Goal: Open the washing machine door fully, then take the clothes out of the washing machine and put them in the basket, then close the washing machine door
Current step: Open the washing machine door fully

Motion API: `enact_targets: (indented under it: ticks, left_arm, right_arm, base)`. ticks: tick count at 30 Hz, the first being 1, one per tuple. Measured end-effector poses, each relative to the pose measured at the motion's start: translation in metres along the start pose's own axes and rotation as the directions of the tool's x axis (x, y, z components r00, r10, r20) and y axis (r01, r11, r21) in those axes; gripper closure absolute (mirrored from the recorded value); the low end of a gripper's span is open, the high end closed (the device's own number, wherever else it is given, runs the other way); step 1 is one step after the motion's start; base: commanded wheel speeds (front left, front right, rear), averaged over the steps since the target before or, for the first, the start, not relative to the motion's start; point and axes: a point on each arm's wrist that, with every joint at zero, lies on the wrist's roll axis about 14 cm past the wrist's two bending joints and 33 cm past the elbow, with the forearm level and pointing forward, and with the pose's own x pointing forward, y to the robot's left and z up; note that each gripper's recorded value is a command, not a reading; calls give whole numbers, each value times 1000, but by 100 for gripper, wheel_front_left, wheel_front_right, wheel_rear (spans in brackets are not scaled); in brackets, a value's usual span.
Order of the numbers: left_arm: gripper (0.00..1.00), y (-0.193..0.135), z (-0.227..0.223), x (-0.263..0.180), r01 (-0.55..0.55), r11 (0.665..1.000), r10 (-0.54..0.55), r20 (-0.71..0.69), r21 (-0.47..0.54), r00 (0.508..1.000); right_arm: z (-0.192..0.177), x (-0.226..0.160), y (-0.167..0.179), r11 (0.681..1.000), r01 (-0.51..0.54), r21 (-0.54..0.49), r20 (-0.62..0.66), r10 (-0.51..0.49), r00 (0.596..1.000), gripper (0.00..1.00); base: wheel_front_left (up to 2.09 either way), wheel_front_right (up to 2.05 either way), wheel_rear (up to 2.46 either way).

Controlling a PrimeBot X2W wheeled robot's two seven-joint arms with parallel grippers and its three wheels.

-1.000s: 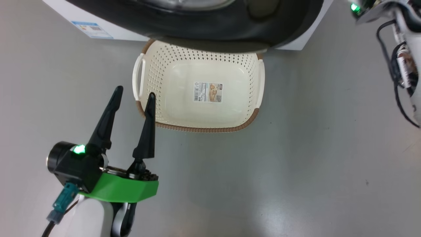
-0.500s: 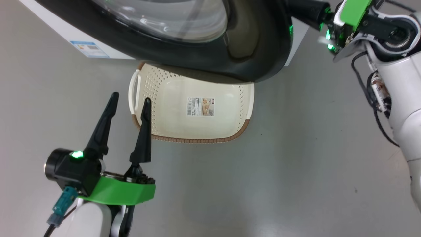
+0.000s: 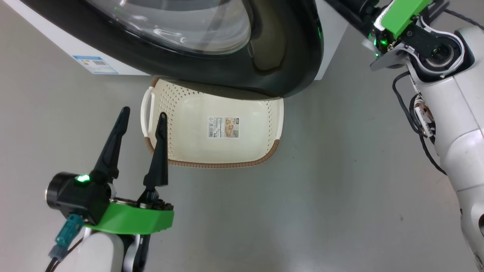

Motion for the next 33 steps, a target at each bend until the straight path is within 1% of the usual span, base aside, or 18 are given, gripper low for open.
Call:
enact_targets:
  ticks: [5,6,8,9,11,15,18,21,22,23,24,26,27,28,29,31,33]
  left_arm:
    - [0,-1,-2,2,-1,1000,1,-3,-4,1000]
    - [0,-1,-2,2,-1,1000,1,-3,-4,1000]
    - [0,-2,-2,3,1,1000,-1,0,-7,1000]
    - [0,-3,0,4,2,1000,-2,5,-8,1000]
    - [0,-4,0,5,5,1000,-5,8,-10,1000]
    - [0,-7,2,6,12,1000,-12,14,-14,1000]
    - [0,-7,4,7,6,1000,-6,22,-14,1000]
    - [0,-8,6,7,7,1000,-7,27,-16,1000]
    - [0,-8,5,6,7,1000,-7,26,-17,1000]
    - [0,-8,5,5,7,1000,-7,23,-18,1000]
    - [0,-9,4,4,6,1000,-6,20,-19,1000]
    - [0,-9,4,5,7,1000,-7,22,-19,1000]
    - [0,-9,5,5,7,1000,-7,24,-19,1000]
    - [0,-9,6,5,6,1000,-6,26,-19,1000]
    - [0,-9,7,5,6,1000,-6,28,-19,1000]
    - [0,-9,8,5,8,1000,-7,32,-19,999]
    - [0,-11,9,5,11,1000,-10,35,-17,999]
  right_arm:
    - [23,-11,-2,997,13,-73,166,-1,986,0]
    - [23,-11,-2,997,13,-73,166,-1,986,0]
    - [33,-20,-1,994,16,-109,243,11,970,0]
    - [41,-29,1,985,30,-170,315,25,949,0]
    - [47,-39,-1,967,69,-247,380,31,924,0]
    - [51,-59,-14,902,177,-394,474,35,880,0]
    - [51,-74,-21,859,232,-456,533,55,844,0]
    - [48,-83,-29,804,284,-523,541,55,840,0]
    - [47,-85,-30,773,301,-558,530,53,846,0]
    - [49,-89,-30,748,318,-583,535,59,843,0]
    - [53,-94,-26,721,336,-607,548,73,833,0]
    - [63,-105,-18,653,377,-657,576,111,810,0]
    - [64,-110,-16,625,395,-673,585,123,801,0]
    - [63,-115,-16,605,413,-681,596,129,793,0]
    - [60,-119,-17,592,429,-683,606,131,785,0]
    - [51,-127,-20,545,461,-700,614,130,778,0]
    - [44,-135,-21,527,491,-694,637,130,760,0]
  base:
    - [0,0,0]
    - [0,0,0]
    - [0,0,0]
    - [0,0,0]
    - [0,0,0]
    - [0,0,0]
    - [0,0,0]
    - [0,0,0]
    - [0,0,0]
    - [0,0,0]
    - [0,0,0]
    - [0,0,0]
    - [0,0,0]
    - [0,0,0]
    - [0,0,0]
    - [0,0,0]
    - [0,0,0]
